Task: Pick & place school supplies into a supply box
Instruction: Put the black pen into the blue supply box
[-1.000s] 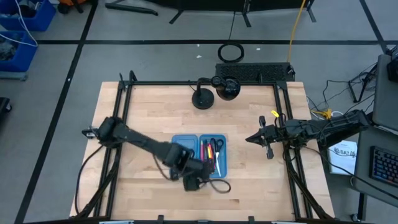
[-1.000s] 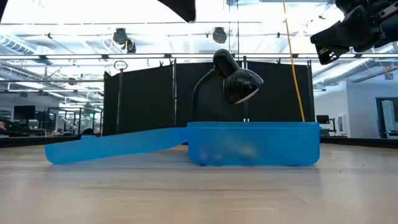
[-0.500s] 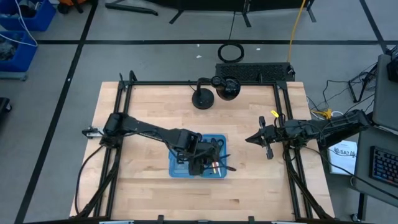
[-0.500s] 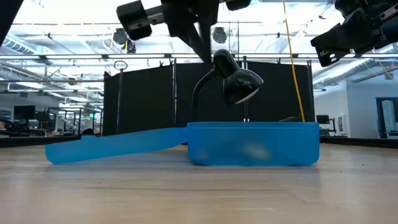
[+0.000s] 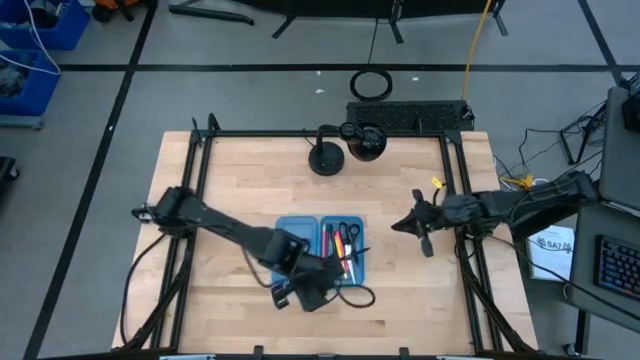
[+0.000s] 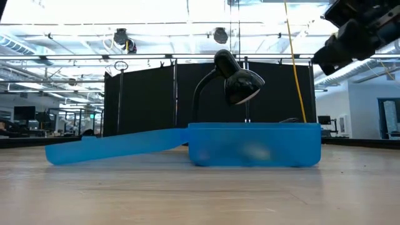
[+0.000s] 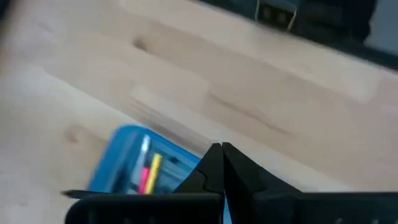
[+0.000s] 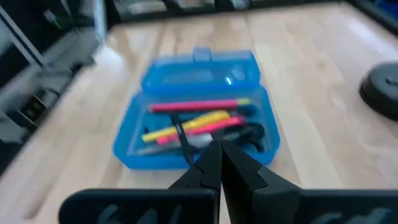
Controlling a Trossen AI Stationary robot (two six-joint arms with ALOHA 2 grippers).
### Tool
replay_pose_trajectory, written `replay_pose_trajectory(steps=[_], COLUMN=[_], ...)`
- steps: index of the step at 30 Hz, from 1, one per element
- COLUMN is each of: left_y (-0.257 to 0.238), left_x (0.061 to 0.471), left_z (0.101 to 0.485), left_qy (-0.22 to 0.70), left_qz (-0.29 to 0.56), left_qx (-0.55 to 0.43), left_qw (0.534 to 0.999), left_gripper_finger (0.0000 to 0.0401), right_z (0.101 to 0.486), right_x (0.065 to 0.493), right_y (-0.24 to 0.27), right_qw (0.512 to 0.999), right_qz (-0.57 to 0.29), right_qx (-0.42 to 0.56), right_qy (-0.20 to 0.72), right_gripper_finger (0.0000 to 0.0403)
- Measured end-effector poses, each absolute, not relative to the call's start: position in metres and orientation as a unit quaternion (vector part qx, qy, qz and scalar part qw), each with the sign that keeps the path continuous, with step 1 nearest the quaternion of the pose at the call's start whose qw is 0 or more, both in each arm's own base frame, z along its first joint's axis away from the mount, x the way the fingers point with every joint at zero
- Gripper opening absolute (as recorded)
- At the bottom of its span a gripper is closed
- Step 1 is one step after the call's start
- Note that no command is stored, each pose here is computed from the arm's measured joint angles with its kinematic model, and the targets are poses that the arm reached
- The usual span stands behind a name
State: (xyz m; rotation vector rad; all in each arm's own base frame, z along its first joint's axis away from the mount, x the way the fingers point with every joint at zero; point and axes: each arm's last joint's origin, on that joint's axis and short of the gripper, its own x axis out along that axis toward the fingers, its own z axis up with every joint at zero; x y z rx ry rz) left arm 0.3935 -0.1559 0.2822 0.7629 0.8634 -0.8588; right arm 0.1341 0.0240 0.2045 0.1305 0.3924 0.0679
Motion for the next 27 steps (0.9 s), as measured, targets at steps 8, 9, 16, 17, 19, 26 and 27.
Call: replay_pose_trajectory(steps=[8,9,16,17,19,26,27], left_y=[-0.140,-0.129,-0.058,-0.051,-0.040,-0.028,-0.027], left_x=[0.347,0.338,0.271,0.262,0.248,0.220,0.217], left_z=[0.355,0.362,0.354,0.345,0.325,0.258,0.250], left_qy=[0.256,0.232,0.078,0.070,0.055,0.016,0.014], left_qz=[-0.335,-0.315,-0.128,-0.099,-0.064,-0.012,-0.008], left_qx=[0.355,0.349,0.175,0.144,0.107,0.054,0.049], left_qw=[0.834,0.851,0.973,0.982,0.991,0.998,0.999], left_gripper_finger=[0.0001,0.0001,0.0001,0.0001,0.0001,0.0001,0.0001], right_z=[0.223,0.225,0.238,0.239,0.242,0.240,0.239], right_x=[0.168,0.172,0.190,0.192,0.198,0.228,0.235], right_y=[0.039,0.041,0.052,0.053,0.053,0.060,0.061], right_qw=[0.951,0.949,0.944,0.943,0.939,0.894,0.887], right_qz=[0.049,0.054,0.082,0.081,0.075,0.073,0.073], right_qx=[0.009,0.001,-0.051,-0.051,-0.047,-0.078,-0.079], right_qy=[0.304,0.312,0.316,0.320,0.333,0.436,0.450], right_gripper_finger=[0.0000,0.0000,0.0000,0.0000,0.0000,0.0000,0.0000])
